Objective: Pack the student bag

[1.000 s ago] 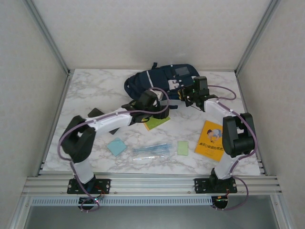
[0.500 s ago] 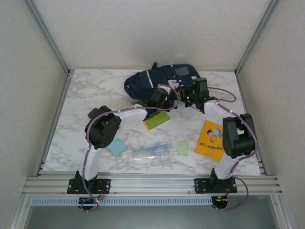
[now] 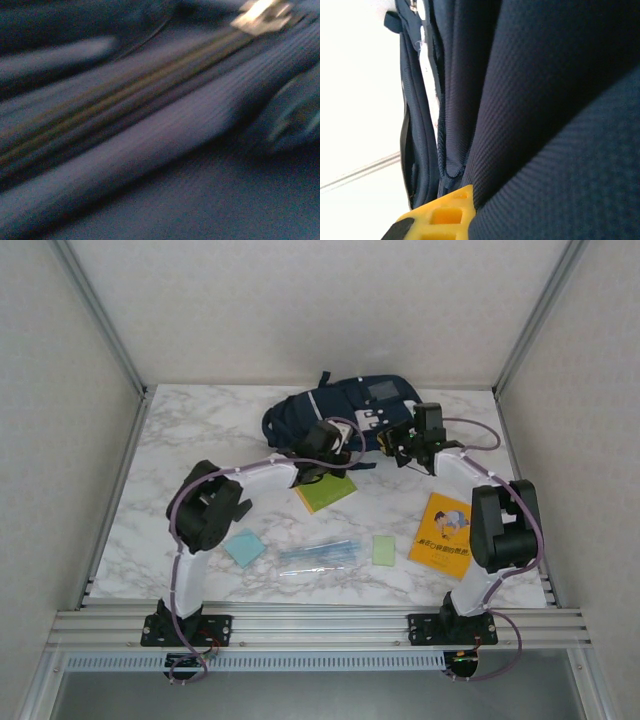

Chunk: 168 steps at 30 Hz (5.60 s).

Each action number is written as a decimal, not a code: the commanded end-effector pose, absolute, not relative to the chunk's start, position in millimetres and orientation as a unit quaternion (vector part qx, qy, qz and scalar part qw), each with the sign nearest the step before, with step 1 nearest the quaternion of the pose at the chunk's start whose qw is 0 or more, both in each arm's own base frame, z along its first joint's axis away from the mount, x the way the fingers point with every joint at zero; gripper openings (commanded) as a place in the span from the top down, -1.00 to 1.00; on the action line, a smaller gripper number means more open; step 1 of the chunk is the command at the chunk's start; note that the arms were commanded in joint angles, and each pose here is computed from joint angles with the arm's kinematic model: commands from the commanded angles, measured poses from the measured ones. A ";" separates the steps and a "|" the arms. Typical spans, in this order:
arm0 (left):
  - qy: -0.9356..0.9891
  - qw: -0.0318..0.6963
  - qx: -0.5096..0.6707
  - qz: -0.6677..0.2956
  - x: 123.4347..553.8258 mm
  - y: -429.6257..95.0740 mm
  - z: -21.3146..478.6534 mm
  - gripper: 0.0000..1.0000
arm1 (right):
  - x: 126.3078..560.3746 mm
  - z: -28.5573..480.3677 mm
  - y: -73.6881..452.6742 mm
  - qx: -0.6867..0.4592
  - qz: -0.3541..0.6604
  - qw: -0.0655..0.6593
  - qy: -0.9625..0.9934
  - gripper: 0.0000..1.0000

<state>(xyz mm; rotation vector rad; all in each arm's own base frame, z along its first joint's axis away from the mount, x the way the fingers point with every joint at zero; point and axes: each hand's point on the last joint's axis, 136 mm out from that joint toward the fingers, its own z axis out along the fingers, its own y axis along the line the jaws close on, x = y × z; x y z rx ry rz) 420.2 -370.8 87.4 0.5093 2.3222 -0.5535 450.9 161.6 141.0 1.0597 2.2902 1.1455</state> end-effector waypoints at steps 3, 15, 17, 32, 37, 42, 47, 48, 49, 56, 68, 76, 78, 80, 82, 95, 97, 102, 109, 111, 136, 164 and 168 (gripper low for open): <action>0.938 0.242 0.184 -0.163 390.4 -300.2 74.9 1.00 | 451.2 182.2 137.3 0.277 0.373 0.249 0.850 1.00; 0.969 0.123 0.167 -0.131 360.0 -259.0 90.4 1.00 | 482.4 180.8 74.0 0.187 0.264 0.286 0.902 1.00; 0.960 0.139 0.172 -0.169 353.4 -287.5 112.9 1.00 | 494.9 178.3 79.6 0.192 0.285 0.271 0.899 1.00; 0.918 0.157 0.144 -0.335 363.8 -431.5 176.0 1.00 | 402.0 191.5 88.6 0.248 0.318 0.192 0.895 -0.98; 0.910 0.153 0.135 -0.360 363.5 -447.8 178.9 1.00 | 359.2 184.1 104.5 0.283 0.378 0.163 0.866 -0.98; 0.904 0.145 0.158 -0.370 342.7 -457.5 186.2 1.00 | 359.6 173.3 134.5 0.322 0.465 0.159 0.809 -0.98; 0.903 0.122 0.166 -0.377 315.1 -452.9 188.8 1.00 | 379.4 153.3 157.8 0.341 0.482 0.158 0.791 -0.98; 0.903 0.118 0.167 -0.377 310.3 -451.4 189.4 1.00 | 382.2 145.1 159.8 0.349 0.482 0.153 0.789 -0.98; 0.904 0.114 0.168 -0.376 306.2 -449.3 188.4 1.00 | 386.1 136.5 159.9 0.359 0.483 0.153 0.784 -0.97; 0.909 0.109 0.173 -0.364 300.0 -438.5 183.5 1.00 | 401.0 103.5 159.7 0.371 0.463 0.160 0.789 1.00; 0.969 -0.010 0.118 -0.216 291.6 -325.8 113.9 1.00 | 386.6 119.6 140.6 0.271 0.357 0.205 0.870 1.00; 0.988 0.037 0.051 -0.138 364.6 -245.6 98.9 1.00 | 368.1 119.1 128.2 0.160 0.278 0.207 0.924 1.00; 0.991 0.033 0.035 -0.124 377.6 -228.0 90.2 1.00 | 364.7 121.7 124.3 0.147 0.265 0.213 0.929 1.00; 0.992 0.017 0.023 -0.127 381.5 -218.9 84.3 1.00 | 363.7 124.2 117.7 0.144 0.251 0.221 0.931 1.00; 0.989 0.007 0.030 -0.146 375.6 -224.9 86.9 1.00 | 365.6 126.5 109.0 0.150 0.235 0.230 0.932 1.00; 0.983 -0.090 0.085 -0.132 293.2 -233.2 69.9 1.00 | 400.1 147.8 126.0 -0.078 0.213 0.296 0.928 1.00; 0.982 -0.093 0.090 -0.140 290.4 -237.9 65.7 1.00 | 411.0 152.4 121.7 -0.097 0.209 0.298 0.927 1.00; 0.973 -0.044 0.130 -0.184 294.6 -285.0 78.3 1.00 | 451.1 159.6 104.3 -0.049 0.215 0.286 0.932 1.00; 0.955 0.024 0.155 -0.254 315.5 -354.9 98.5 1.00 | 452.5 174.1 73.7 0.132 0.179 0.230 0.947 -0.98; 0.948 0.036 0.156 -0.276 320.5 -371.7 104.9 1.00 | 437.4 182.9 74.0 0.176 0.199 0.229 0.936 -0.97; 0.908 0.066 0.184 -0.370 299.4 -435.9 160.2 1.00 | 367.5 77.5 141.6 0.432 0.375 0.112 0.812 -0.57; 0.986 0.150 0.078 -0.005 442.7 -251.2 69.0 1.00 | 371.5 119.3 116.4 0.249 0.281 0.190 0.907 1.00; 0.974 0.212 0.055 0.065 488.6 -230.6 73.4 1.00 | 367.2 122.5 119.8 0.239 0.288 0.184 0.909 1.00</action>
